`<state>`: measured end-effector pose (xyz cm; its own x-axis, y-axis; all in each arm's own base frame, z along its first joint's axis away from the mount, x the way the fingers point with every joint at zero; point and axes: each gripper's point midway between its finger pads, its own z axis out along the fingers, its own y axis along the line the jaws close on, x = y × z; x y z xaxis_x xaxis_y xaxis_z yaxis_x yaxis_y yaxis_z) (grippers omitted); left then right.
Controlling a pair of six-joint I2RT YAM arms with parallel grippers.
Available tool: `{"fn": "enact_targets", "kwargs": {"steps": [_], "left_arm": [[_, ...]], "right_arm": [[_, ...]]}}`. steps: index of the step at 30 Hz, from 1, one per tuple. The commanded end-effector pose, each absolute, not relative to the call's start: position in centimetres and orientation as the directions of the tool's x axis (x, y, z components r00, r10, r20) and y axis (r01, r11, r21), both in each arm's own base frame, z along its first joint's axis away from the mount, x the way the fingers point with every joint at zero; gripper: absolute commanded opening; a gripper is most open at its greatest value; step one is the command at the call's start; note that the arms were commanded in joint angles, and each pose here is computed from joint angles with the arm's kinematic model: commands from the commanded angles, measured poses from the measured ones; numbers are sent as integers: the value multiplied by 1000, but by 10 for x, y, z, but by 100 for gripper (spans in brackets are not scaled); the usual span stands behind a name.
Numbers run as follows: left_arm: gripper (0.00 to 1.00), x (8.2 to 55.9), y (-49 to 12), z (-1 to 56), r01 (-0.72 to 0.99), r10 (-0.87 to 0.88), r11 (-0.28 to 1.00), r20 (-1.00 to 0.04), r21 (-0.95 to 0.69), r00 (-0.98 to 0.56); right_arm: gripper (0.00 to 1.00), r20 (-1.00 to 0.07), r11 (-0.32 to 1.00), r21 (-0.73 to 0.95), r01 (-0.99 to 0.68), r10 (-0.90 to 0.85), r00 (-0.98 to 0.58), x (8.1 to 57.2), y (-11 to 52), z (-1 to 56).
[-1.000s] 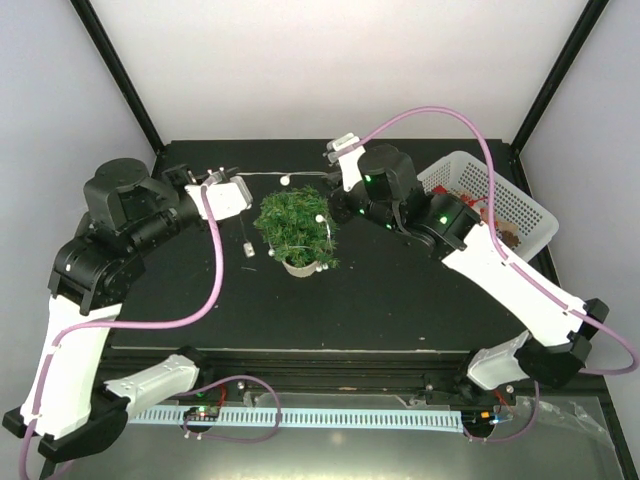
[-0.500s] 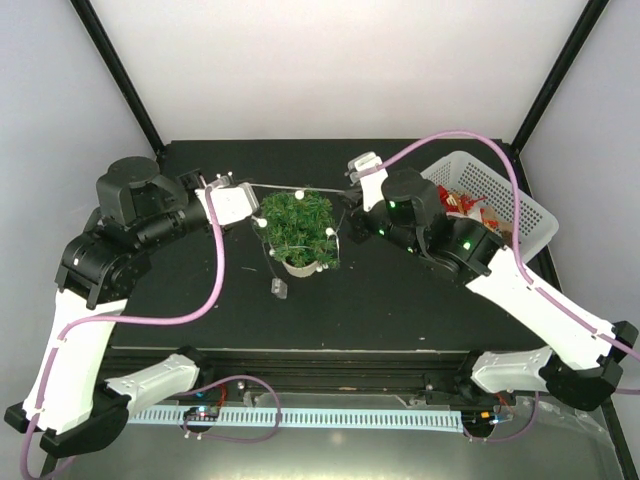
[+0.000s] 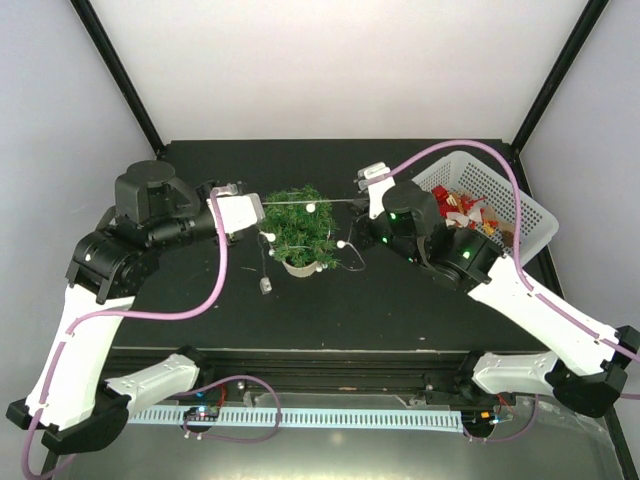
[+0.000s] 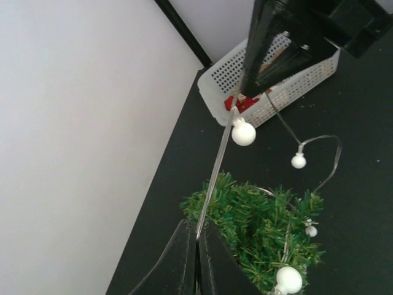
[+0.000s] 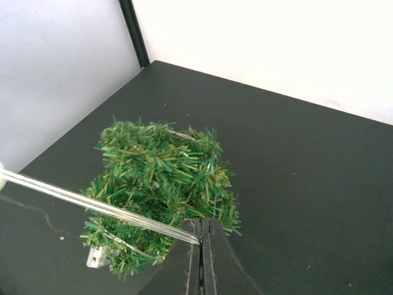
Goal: Decorate the small christmas tree
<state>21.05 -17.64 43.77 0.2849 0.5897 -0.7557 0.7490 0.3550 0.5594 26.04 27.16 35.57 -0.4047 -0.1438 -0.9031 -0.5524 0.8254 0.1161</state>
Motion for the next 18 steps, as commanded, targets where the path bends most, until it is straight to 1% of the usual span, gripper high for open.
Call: {"fn": "enact_targets", "kwargs": {"steps": [1, 4, 8, 18], "left_arm": [[2, 194, -167, 468, 701, 530, 416, -781, 580, 331], [2, 196, -167, 467, 700, 529, 421, -783, 576, 326], [1, 201, -166, 465, 690, 537, 432, -780, 581, 321], [2, 203, -160, 464, 666, 558, 450, -769, 595, 311]], "right_arm": [[1, -878, 971, 4, -238, -110, -465, 290, 194, 333], [1, -906, 983, 9, -181, -69, -418, 299, 186, 348], [1, -927, 986, 13, -165, -50, -371, 315, 192, 366], [1, -939, 993, -18, -113, -56, -339, 359, 207, 370]]}}
